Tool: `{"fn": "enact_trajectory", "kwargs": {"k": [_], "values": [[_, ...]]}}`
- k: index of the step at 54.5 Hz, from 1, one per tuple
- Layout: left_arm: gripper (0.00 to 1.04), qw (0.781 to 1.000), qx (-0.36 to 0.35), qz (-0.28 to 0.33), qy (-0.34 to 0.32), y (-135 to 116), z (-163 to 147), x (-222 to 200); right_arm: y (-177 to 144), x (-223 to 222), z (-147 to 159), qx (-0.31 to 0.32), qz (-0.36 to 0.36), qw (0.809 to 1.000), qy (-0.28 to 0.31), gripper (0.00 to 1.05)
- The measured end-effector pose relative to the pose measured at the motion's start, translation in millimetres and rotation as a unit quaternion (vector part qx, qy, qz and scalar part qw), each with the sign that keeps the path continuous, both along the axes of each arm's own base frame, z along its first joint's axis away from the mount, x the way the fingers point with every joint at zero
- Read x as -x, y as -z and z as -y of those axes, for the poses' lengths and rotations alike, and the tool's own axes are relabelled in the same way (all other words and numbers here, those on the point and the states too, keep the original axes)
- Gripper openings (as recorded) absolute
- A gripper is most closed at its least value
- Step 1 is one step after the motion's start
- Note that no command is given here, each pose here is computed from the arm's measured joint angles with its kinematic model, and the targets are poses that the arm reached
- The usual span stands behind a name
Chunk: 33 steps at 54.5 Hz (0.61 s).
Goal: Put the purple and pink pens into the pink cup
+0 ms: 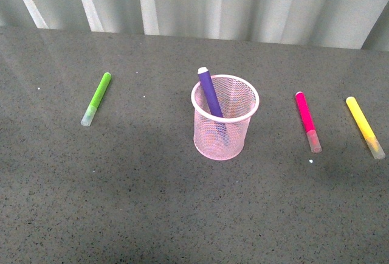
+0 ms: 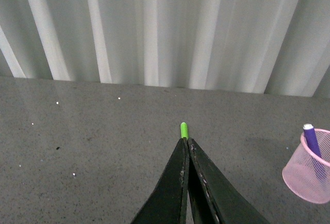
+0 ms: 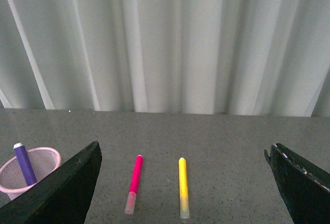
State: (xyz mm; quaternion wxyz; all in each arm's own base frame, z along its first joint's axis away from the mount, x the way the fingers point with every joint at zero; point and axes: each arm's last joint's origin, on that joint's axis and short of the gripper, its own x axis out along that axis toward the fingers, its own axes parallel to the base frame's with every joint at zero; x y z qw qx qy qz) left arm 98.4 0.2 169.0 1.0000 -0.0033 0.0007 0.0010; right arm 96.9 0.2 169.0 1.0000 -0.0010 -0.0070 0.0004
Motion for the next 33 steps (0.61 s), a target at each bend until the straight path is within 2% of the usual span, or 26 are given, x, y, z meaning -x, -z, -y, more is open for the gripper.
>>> {"fn": "enact_trajectory", "kwargs": {"k": [20, 26, 33], "values": [[0.05, 1.0, 0.001, 0.009, 0.0, -1.3, 0.0, 1.8, 0.0, 0.0, 0.0, 0.0, 0.0, 1.0, 0.0, 0.98], [0.24, 1.0, 0.0, 0.009, 0.0, -1.3, 0.0, 1.8, 0.0, 0.0, 0.0, 0.0, 0.0, 1.0, 0.0, 0.98], [0.56, 1.0, 0.0, 0.009, 0.0, -1.3, 0.0, 1.8, 0.0, 0.0, 0.0, 0.0, 0.0, 1.0, 0.0, 0.98]]}}
